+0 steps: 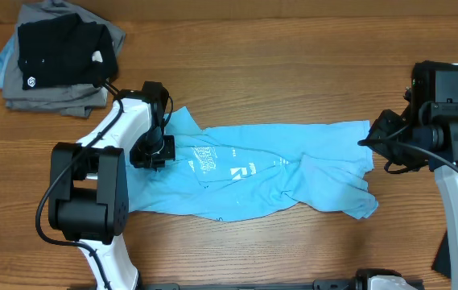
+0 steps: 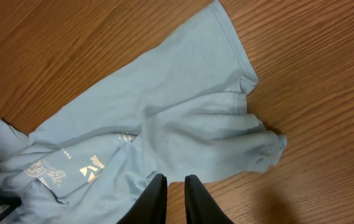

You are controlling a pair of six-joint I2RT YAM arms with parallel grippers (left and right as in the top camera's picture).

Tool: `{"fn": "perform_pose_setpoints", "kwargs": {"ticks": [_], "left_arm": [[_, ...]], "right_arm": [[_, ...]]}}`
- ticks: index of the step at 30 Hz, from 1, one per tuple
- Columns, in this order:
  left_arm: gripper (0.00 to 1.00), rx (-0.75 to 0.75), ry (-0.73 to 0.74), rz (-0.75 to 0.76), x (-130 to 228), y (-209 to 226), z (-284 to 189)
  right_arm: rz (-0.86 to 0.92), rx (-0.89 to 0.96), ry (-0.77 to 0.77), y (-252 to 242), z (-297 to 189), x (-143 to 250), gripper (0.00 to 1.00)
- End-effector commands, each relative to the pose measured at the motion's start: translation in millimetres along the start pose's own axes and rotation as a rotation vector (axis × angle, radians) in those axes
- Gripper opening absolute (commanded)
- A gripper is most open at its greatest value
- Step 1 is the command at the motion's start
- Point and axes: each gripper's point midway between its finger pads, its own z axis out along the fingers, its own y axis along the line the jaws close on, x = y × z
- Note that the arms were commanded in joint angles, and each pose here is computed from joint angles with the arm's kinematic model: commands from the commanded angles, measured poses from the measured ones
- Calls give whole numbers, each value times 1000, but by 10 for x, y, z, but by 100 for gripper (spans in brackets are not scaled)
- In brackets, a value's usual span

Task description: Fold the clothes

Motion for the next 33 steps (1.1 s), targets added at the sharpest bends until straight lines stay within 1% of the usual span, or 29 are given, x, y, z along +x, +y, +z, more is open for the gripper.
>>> {"fn": "perform_pose_setpoints", "kwargs": {"ticks": [1,5,6,7,11,12,14,16,18,20,23,27,29,33], "left_arm": [[4,-17,32,-2,59,13,74],[4,-21,46,-2,85,22,-20],[4,-21,47,-2,91,25,-72],[4,-21,46,-2,92,27,-113],[4,-14,17,-35,97,36,-391],[4,-8,2,-37,95,35,-465],[4,3,-34,-41,97,39,-611],[4,13,-66,-42,123,50,-737],[4,17,-81,-43,157,63,-817],[4,16,-81,-42,221,83,-882],[4,8,-55,-41,317,110,-910],[4,-13,-14,-30,421,155,-907],[4,-57,3,-29,473,238,-909],[4,-145,19,-86,541,395,-927]], "right_arm": [[-8,-10,-29,34,-70,-57,15],[-8,-9,-29,33,-70,-56,15],[-8,-5,-29,26,-67,-57,16],[-7,1,-29,14,-58,-56,20],[-5,34,-3,-59,44,2,41],[-4,42,11,-80,83,34,48],[-2,58,40,-121,164,95,68],[0,76,72,-168,265,164,76],[2,92,101,-209,355,226,81],[4,97,123,-241,460,288,90],[7,81,152,-246,619,372,95],[0,-36,203,-86,812,501,96],[-32,-96,212,-13,931,544,97],[-33,-90,204,-60,1152,565,99]]}}
